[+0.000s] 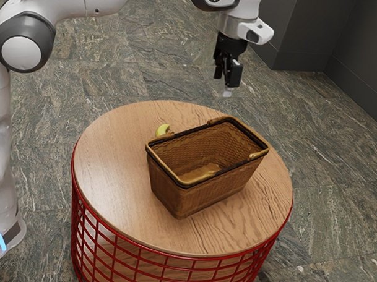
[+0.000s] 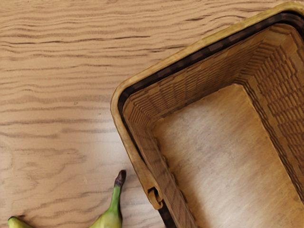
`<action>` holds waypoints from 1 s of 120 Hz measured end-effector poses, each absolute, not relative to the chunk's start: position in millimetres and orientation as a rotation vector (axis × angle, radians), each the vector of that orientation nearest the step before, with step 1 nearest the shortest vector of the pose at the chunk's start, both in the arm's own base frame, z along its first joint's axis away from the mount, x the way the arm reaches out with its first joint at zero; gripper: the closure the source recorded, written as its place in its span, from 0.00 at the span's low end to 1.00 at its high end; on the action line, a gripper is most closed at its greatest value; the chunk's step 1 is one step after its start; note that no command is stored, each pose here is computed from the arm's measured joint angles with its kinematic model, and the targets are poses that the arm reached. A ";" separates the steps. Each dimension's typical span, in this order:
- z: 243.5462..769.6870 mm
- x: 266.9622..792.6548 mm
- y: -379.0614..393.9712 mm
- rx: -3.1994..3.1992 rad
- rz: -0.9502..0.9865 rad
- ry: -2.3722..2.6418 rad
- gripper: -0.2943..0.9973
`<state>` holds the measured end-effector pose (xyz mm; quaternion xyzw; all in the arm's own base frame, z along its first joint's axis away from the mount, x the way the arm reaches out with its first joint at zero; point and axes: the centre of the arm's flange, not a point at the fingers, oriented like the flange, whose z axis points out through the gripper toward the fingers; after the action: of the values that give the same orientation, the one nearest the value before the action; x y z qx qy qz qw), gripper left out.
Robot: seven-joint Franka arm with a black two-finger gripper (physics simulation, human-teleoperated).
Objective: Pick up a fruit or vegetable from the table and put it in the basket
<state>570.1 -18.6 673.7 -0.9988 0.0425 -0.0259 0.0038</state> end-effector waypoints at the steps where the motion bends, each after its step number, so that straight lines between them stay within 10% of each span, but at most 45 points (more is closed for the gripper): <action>1: 673.8 570.2 -18.6 -3.130 -0.082 0.134 0.23; 93: 709.7 539.8 -22.7 -2.977 -0.064 -1.132 0.23; 120: 651.1 447.5 4.2 -2.684 0.024 -1.584 0.23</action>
<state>447.5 4.2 651.1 -0.8611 -0.5083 0.0077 0.0126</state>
